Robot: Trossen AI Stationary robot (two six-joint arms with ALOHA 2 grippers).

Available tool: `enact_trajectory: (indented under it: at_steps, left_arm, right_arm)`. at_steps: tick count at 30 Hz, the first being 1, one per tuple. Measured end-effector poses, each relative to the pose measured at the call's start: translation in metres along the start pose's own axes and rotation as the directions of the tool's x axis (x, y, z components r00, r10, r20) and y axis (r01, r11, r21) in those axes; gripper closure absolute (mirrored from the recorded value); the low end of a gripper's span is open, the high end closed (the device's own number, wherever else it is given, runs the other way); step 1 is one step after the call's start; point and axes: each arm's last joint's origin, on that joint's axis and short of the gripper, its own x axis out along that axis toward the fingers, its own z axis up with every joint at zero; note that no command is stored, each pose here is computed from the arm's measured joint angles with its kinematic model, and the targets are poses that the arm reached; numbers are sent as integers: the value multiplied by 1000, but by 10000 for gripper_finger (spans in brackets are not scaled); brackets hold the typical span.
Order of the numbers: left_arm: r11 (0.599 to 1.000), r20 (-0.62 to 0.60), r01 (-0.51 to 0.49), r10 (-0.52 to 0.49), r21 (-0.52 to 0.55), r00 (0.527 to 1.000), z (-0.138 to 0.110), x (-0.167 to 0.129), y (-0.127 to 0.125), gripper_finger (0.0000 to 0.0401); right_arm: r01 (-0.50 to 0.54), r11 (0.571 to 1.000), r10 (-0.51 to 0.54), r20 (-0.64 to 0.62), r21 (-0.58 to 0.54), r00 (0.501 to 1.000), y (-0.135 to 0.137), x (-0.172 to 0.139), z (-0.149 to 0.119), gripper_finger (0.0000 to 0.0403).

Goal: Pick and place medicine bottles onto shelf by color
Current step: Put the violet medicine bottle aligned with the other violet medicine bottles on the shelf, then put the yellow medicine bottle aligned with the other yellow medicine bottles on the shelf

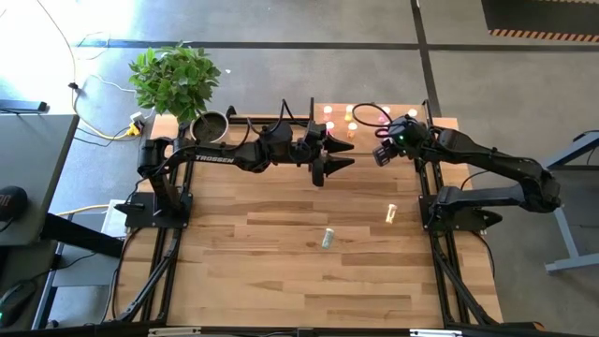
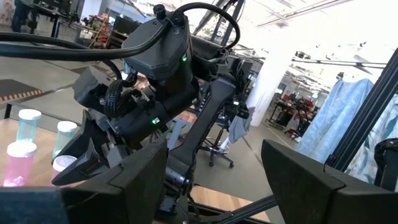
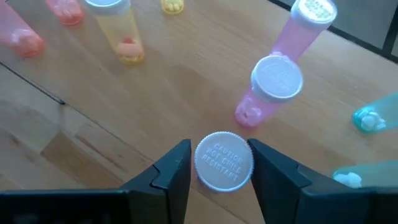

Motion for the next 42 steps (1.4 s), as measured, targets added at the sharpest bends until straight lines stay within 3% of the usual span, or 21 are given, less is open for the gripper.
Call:
enact_trajectory:
  at_steps: [15, 24, 30, 35, 42]
  left_arm:
    - [1000, -4, -2, 2, 19, 1000, 0, 0, 0, 149]
    - [995, -162, -89, 95, 46, 982, -18, -1, 4, 149]
    - [991, -318, -129, 129, 22, 939, -38, -2, -6, 149]
    - [983, -433, -183, 160, -11, 887, -61, -3, -32, 149]
    - [966, -578, -221, 257, 133, 774, -94, -12, -73, 149]
  right_arm:
    - [28, 1000, -28, 45, 3, 999, -3, -16, 13, 242]
    - [-5, 999, 4, 29, 48, 1000, -6, -37, 23, 242]
    - [-76, 992, 74, 22, 101, 997, -6, -49, 30, 242]
    - [-82, 989, 81, 17, 123, 997, -7, -54, 32, 242]
    - [-119, 969, 119, 14, 216, 993, -6, -57, 33, 242]
